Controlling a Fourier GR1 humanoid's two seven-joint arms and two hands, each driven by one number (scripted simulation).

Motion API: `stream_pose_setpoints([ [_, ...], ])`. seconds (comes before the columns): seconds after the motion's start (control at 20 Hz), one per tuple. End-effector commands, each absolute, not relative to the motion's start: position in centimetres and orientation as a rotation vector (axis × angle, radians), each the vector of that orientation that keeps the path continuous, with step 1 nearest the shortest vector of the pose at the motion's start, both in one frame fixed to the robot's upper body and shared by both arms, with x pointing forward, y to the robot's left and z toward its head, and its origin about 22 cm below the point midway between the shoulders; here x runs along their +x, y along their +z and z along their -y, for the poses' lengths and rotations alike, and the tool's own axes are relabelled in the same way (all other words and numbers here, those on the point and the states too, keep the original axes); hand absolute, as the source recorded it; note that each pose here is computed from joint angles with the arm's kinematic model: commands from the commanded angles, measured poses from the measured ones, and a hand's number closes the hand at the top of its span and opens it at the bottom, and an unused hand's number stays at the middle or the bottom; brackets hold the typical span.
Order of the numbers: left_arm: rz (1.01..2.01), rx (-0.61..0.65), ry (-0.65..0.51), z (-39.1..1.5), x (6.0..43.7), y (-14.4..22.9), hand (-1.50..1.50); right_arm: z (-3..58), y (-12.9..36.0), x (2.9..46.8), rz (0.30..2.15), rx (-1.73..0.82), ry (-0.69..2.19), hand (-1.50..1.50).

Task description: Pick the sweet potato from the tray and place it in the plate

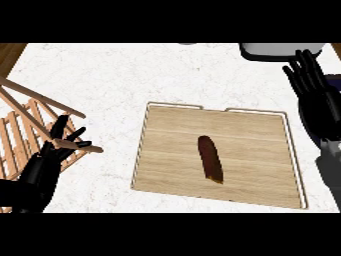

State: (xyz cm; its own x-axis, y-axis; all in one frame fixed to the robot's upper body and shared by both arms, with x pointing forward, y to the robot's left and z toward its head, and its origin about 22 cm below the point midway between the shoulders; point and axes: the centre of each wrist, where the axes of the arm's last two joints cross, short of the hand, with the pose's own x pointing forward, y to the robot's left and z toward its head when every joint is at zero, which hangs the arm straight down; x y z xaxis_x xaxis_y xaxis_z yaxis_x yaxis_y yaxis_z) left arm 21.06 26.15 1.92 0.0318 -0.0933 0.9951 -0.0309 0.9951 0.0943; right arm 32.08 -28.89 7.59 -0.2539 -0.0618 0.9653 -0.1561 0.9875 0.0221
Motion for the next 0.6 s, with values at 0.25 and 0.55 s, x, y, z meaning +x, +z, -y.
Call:
stream_pose_setpoints([
  [0.25,1.497,0.216,-0.055,-27.6,24.0,4.0,0.0,20.8,9.3,33.9,1.698,0.616,0.698,1.5],
  [0.55,1.43,0.158,-0.069,-27.8,25.3,4.3,0.0,25.5,1.4,33.0,1.921,0.279,0.537,-1.5],
])
